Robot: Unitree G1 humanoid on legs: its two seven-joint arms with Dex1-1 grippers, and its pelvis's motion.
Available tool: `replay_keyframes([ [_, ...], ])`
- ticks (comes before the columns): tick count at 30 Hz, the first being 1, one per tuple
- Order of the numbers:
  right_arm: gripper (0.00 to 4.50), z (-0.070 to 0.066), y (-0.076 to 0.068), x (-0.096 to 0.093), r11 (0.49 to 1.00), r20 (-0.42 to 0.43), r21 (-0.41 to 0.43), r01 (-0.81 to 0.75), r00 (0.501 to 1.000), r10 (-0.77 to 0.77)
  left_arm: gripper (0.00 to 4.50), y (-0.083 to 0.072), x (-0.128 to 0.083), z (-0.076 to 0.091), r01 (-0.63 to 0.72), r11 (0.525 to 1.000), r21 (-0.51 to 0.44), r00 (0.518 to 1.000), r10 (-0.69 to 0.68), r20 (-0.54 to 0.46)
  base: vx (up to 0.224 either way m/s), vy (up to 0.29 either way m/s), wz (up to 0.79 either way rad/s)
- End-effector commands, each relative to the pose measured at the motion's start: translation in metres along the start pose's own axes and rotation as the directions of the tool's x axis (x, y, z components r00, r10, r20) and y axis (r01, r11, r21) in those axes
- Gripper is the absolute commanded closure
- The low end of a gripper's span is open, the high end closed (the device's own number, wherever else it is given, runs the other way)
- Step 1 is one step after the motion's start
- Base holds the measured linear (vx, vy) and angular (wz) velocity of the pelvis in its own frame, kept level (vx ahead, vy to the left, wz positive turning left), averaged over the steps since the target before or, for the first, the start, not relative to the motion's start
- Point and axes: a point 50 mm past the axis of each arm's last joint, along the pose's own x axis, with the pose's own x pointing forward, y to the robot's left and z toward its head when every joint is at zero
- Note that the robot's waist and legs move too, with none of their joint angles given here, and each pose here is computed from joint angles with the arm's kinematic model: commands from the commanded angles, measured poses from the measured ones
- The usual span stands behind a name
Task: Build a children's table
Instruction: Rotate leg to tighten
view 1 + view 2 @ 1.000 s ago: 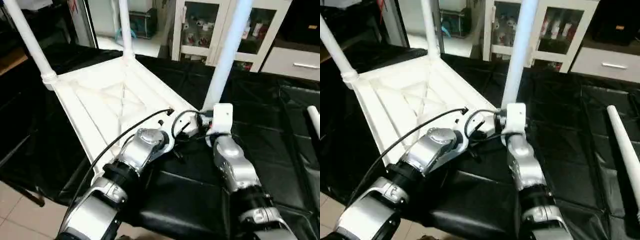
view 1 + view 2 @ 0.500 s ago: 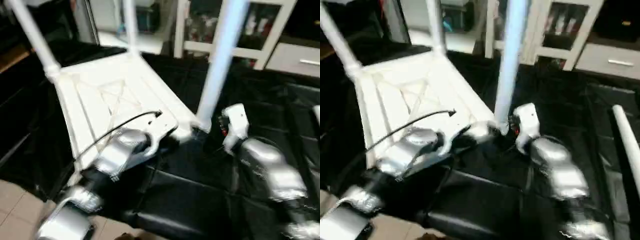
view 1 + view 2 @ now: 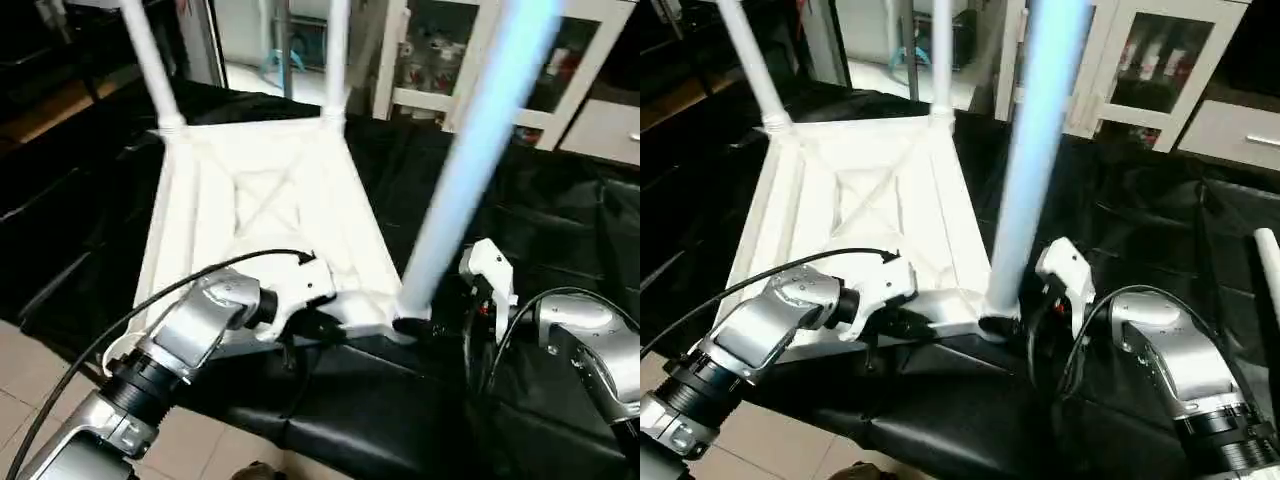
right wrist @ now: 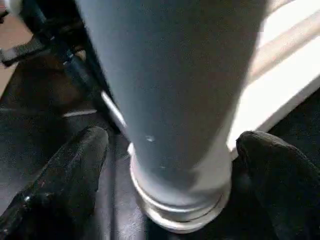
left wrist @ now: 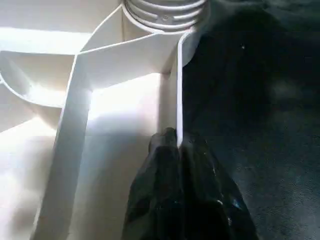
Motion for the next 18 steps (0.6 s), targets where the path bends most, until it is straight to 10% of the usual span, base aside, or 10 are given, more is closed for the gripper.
replay_keyframes([
  [1,0.07,0.001,0.003,-0.003,1.000,-0.020,-0.014,-0.020,1.000,0.020,4.50,-0.010,0.007,-0.005,0.081,0.997,-0.013,0.996,-0.081,-0.027,0.000,0.000,0.00],
  [18,0.75,0.001,-0.001,0.011,0.999,-0.025,-0.048,-0.006,1.000,0.005,4.50,-0.012,0.005,-0.005,0.080,0.997,-0.018,0.996,-0.080,-0.037,0.000,0.000,0.00],
])
